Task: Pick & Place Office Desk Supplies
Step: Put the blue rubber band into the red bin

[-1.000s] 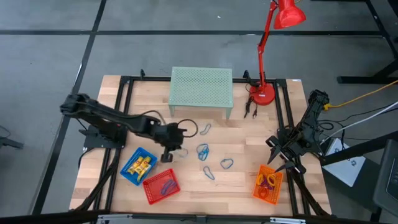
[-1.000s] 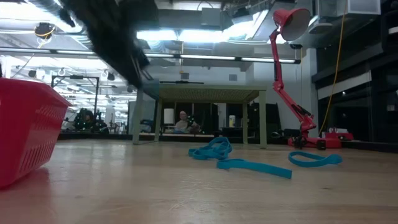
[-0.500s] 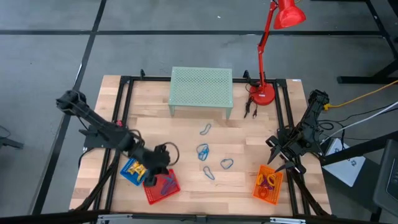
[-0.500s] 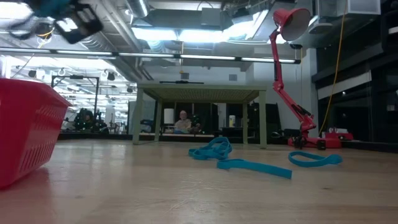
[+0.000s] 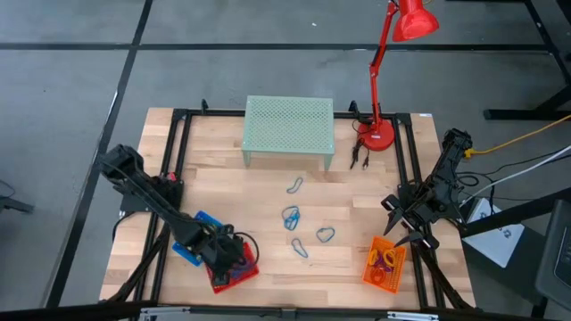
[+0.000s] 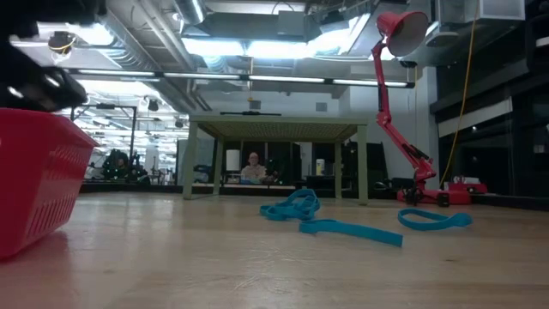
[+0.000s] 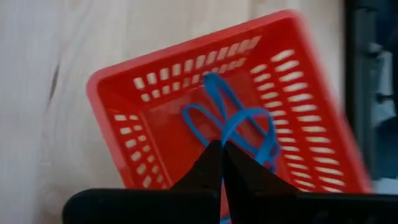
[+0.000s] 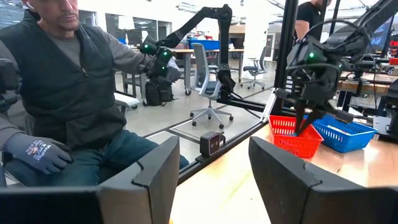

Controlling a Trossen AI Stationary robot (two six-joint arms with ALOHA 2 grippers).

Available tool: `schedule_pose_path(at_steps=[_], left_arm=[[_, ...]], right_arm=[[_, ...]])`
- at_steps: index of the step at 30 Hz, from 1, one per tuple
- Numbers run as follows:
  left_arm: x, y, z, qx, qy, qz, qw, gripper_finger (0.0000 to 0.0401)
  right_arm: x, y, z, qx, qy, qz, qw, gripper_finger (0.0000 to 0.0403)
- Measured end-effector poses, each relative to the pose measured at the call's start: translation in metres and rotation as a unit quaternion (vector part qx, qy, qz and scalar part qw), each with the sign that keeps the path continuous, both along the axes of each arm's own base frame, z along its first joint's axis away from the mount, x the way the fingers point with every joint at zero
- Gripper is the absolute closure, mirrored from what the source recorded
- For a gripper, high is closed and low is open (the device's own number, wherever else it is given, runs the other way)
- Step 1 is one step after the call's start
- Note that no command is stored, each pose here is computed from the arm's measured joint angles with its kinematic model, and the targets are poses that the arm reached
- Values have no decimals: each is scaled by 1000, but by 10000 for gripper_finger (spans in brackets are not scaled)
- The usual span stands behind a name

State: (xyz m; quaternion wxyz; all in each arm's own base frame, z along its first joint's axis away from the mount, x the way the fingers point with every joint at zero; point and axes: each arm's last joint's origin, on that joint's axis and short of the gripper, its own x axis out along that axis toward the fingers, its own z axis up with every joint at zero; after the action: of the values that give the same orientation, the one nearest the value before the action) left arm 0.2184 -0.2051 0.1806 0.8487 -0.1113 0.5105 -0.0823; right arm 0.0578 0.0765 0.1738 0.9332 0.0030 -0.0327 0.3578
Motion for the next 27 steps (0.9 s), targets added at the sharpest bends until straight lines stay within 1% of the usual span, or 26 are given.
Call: schedule_pose_path(at_steps=[3,6,10,14,18,23,27], left_arm=[[4,-2,-8,5,0,5,1000,394],[6,-1,-9,6,0,10,1000,377],[6,3,0,8,-20,22,1000,338],[4,6,10,-2,-34,25,999,295],[2,8,20,-8,-55,30,998,264],[0,11,30,-8,-73,23,997,247],[3,20,38,9,-100,19,995,247]], right_arm=[[0,0,0,0,0,0,1000,208],[0,0,0,0,0,0,1000,208],[0,0,0,0,0,0,1000,208],[0,0,0,0,0,0,1000,208],[0,0,0,0,0,0,1000,208],[0,0,0,0,0,0,1000,208],[0,0,0,0,0,0,1000,208]])
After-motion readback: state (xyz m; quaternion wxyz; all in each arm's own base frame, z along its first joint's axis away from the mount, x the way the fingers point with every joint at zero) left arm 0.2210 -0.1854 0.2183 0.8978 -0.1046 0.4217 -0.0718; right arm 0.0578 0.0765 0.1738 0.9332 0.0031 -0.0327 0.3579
